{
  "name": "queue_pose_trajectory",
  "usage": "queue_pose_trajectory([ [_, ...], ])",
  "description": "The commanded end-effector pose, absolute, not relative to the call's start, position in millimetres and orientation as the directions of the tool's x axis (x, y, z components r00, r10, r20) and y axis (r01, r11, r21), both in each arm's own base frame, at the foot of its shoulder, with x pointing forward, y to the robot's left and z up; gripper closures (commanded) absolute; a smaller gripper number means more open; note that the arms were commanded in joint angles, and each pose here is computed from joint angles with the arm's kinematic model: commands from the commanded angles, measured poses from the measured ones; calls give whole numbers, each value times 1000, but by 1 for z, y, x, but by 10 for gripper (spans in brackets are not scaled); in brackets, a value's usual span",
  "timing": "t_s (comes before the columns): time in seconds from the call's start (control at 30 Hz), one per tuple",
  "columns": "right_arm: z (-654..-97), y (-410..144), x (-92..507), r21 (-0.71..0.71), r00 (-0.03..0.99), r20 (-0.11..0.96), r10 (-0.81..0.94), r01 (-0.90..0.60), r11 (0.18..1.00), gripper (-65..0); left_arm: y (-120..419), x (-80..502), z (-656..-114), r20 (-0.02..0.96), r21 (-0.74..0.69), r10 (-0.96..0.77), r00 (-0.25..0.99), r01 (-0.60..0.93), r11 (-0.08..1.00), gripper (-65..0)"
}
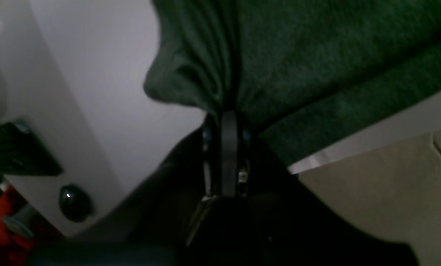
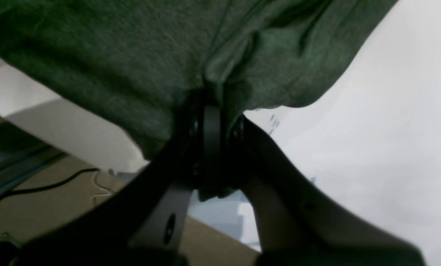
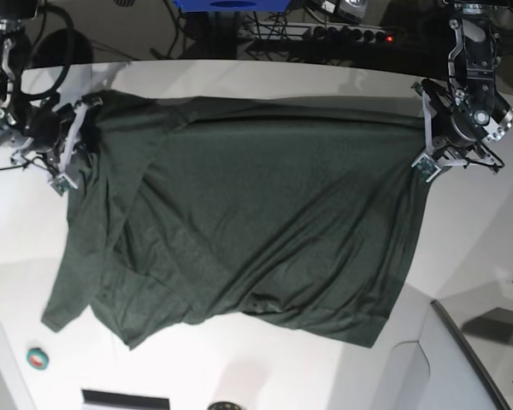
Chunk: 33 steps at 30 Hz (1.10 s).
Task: Layout the t-shirt on the table in an organized manner, then fold the t-shirt properly
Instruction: 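Lift the shirt with both grippers and swing it to lay flat, then lower the shirt onto the table with both grippers holding its edge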
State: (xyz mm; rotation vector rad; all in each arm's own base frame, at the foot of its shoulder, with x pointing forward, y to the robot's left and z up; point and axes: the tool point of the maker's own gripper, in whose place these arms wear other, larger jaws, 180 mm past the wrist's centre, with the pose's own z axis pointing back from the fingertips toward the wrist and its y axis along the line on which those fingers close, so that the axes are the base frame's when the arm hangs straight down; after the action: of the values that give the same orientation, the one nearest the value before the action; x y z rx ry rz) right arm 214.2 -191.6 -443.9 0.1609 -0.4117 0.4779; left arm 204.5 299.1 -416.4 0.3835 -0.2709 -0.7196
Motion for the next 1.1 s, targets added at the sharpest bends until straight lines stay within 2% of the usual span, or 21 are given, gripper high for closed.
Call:
queue_pose_trajectory([
  [0.0, -431, -194, 225, 28, 784, 461, 417, -482, 876, -8, 310, 209, -406, 98, 469, -679, 728, 568, 677, 0],
  [0.27, -431, -192, 212, 28, 785, 449, 426, -489, 872, -8, 317, 193, -422, 59, 431, -658, 751, 576, 695, 0],
  [0.5, -422, -202, 216, 18, 798, 481, 364, -424, 905, -8, 313, 191, -425, 64, 422, -654, 754, 574, 702, 0],
  [0.83, -437, -204, 211, 53, 827, 448, 340, -404, 913, -8, 313, 183, -436, 44, 391, -642, 766, 578, 716, 0],
  [1.07, -451, -205, 201, 87, 855, 409, 320, -386, 918, -8, 319, 166, -454, -4, 346, -617, 787, 580, 738, 0],
])
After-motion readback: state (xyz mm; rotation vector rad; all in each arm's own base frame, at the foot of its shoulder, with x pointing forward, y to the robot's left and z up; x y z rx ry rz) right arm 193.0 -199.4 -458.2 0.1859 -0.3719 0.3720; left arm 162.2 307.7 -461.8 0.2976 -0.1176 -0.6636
